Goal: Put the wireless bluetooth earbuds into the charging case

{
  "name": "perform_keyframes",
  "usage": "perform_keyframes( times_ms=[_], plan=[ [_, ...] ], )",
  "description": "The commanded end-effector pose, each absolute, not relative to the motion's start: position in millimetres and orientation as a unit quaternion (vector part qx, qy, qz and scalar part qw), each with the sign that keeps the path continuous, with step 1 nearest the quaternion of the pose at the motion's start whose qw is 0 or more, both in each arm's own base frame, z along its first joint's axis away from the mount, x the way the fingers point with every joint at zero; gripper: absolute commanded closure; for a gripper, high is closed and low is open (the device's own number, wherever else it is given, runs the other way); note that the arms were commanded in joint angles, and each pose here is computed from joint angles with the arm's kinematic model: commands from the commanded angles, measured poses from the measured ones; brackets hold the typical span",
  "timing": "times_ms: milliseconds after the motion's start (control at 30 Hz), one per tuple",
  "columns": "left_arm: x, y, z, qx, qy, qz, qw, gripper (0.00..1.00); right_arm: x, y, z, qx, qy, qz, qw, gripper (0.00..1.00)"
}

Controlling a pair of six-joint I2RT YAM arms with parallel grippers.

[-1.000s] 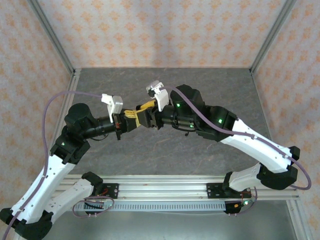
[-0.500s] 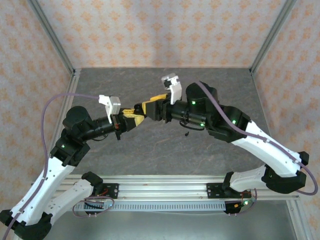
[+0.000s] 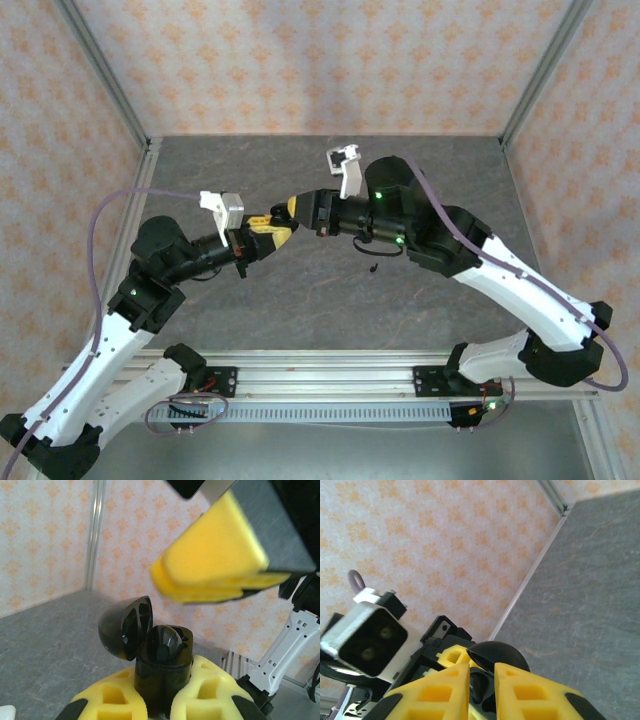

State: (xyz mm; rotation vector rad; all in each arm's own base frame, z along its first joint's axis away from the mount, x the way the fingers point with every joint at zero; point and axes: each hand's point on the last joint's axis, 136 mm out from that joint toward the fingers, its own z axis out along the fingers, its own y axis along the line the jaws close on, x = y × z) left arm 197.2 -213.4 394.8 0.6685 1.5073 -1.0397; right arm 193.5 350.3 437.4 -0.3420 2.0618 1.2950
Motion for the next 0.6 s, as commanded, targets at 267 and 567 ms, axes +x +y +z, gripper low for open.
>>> perform_keyframes(
  times_ms=[267,567],
  plan=[
    [212,-213,388,0.289,0.637,-0.404,0.589,1.0,210,336,416,-0.078,0.83,0.448,0.323,0.77],
    [215,-215,353,0.316,0.672,-0.375,0.555,1.0,272,240,322,0.157,0.891,0.345,0.25,0.72]
  ],
)
